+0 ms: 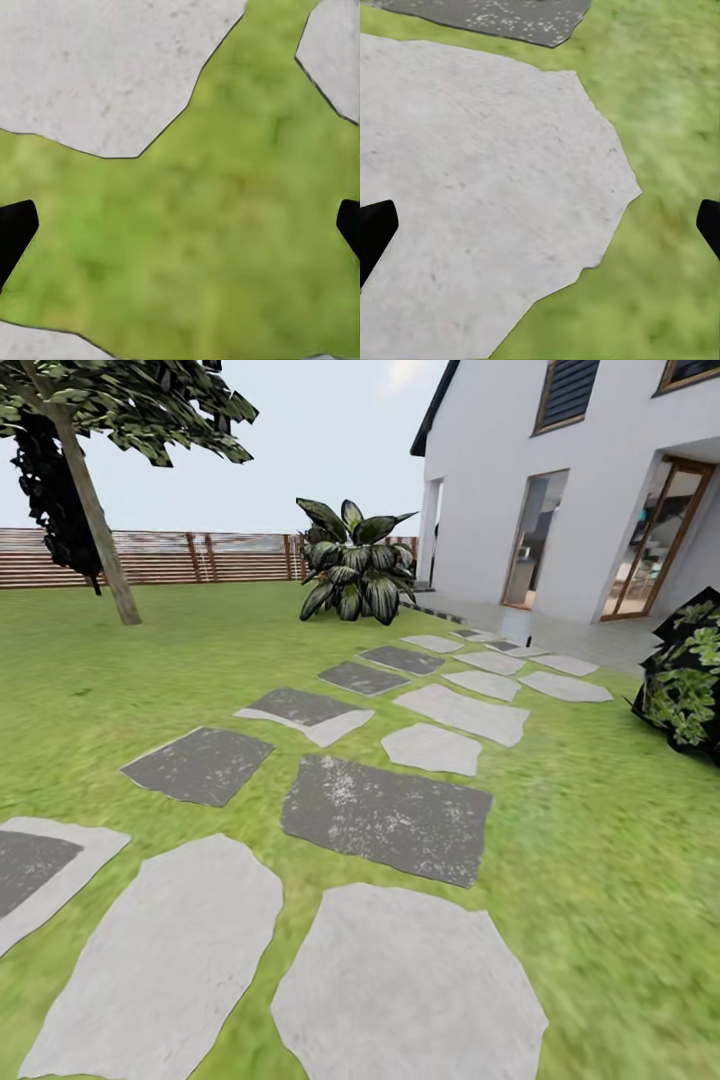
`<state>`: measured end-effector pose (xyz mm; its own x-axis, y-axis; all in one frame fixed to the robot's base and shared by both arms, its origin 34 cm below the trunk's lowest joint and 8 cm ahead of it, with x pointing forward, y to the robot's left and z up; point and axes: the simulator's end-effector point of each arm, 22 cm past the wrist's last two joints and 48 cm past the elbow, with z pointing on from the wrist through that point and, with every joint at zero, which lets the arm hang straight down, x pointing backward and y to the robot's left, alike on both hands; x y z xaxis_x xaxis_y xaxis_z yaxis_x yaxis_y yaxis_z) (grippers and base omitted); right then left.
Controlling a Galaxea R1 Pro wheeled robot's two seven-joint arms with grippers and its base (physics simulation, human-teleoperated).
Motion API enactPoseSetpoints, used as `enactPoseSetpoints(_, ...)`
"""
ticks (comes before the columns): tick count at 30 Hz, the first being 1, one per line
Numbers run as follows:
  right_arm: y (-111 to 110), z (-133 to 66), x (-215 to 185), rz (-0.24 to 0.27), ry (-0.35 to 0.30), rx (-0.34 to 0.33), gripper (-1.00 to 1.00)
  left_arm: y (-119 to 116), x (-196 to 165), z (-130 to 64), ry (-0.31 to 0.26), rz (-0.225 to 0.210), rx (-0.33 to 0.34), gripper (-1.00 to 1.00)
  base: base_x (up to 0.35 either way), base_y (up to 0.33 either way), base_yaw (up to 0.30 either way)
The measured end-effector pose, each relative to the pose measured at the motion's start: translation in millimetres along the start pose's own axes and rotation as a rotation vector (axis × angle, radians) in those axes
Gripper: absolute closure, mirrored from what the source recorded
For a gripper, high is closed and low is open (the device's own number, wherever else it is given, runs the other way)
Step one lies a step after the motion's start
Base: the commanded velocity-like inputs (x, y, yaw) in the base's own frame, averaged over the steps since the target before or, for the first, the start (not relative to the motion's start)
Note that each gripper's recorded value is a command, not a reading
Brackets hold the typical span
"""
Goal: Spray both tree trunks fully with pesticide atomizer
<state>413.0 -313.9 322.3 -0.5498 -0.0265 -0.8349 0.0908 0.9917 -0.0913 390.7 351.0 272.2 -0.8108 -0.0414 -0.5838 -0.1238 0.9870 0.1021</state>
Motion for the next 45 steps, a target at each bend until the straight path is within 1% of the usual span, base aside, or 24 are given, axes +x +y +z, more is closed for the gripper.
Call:
enactPoseSetpoints(33,0.2,0.0,0.0,0.0,0.0,0.0,-1.0,0.2,0.0,0.0,0.0,0.001,0.0,-1.0,0.339,0.0,0.0)
enactPoseSetpoints(45,0.0,-0.1,0.1,0.0,0.0,0.0,-1.0,-0.1,0.3,0.0,0.001,0.001,0.0,-1.0,0.339,0.0,-0.227)
